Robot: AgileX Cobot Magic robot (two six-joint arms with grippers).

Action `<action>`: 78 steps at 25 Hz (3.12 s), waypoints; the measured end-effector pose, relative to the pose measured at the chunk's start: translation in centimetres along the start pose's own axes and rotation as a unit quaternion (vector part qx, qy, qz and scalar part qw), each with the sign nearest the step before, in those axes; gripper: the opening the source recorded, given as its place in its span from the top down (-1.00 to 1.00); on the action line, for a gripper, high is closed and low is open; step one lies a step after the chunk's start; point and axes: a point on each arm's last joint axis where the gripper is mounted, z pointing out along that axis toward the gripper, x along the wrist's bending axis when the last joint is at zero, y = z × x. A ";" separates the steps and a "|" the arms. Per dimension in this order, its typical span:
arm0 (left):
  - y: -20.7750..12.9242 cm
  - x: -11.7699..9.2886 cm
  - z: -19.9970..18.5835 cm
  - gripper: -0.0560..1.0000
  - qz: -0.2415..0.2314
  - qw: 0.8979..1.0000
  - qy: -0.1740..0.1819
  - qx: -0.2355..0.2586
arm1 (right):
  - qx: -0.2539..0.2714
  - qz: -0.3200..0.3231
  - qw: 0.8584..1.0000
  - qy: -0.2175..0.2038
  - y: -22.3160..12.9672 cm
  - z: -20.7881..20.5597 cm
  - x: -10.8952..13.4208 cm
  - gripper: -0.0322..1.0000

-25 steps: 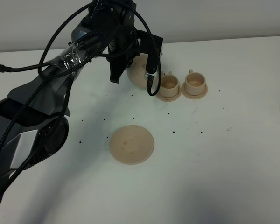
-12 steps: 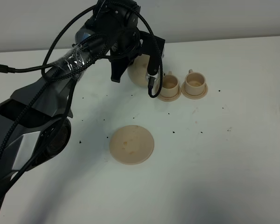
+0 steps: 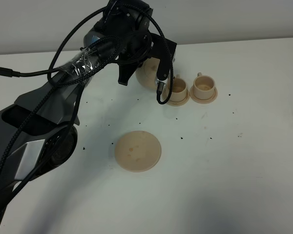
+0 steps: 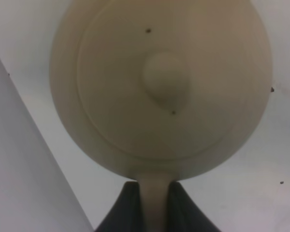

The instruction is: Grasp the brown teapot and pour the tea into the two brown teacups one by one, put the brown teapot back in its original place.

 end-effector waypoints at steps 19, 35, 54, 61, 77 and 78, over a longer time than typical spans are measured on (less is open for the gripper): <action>0.0 0.1 -0.1 0.61 0.029 0.999 0.005 0.011 | 0.000 0.000 1.000 0.000 0.0 0.0 0.0 0.34; 0.5 0.2 -0.3 0.61 0.052 0.998 0.019 0.026 | 0.000 0.000 1.000 0.000 0.0 0.0 0.0 0.34; 0.8 0.2 -0.1 0.61 0.078 0.996 0.024 0.045 | 0.000 0.000 1.000 0.000 0.0 0.0 0.0 0.34; 0.9 0.1 0.4 0.61 0.081 0.995 0.022 0.046 | 0.000 0.001 1.000 0.000 0.0 0.0 0.0 0.34; 1.2 0.3 0.3 0.61 0.087 0.994 0.038 0.049 | 0.000 0.000 1.000 0.000 0.0 0.0 0.0 0.34; 1.2 0.3 0.3 0.61 0.088 0.994 0.039 0.048 | 0.000 0.000 1.000 0.000 0.0 0.0 0.0 0.34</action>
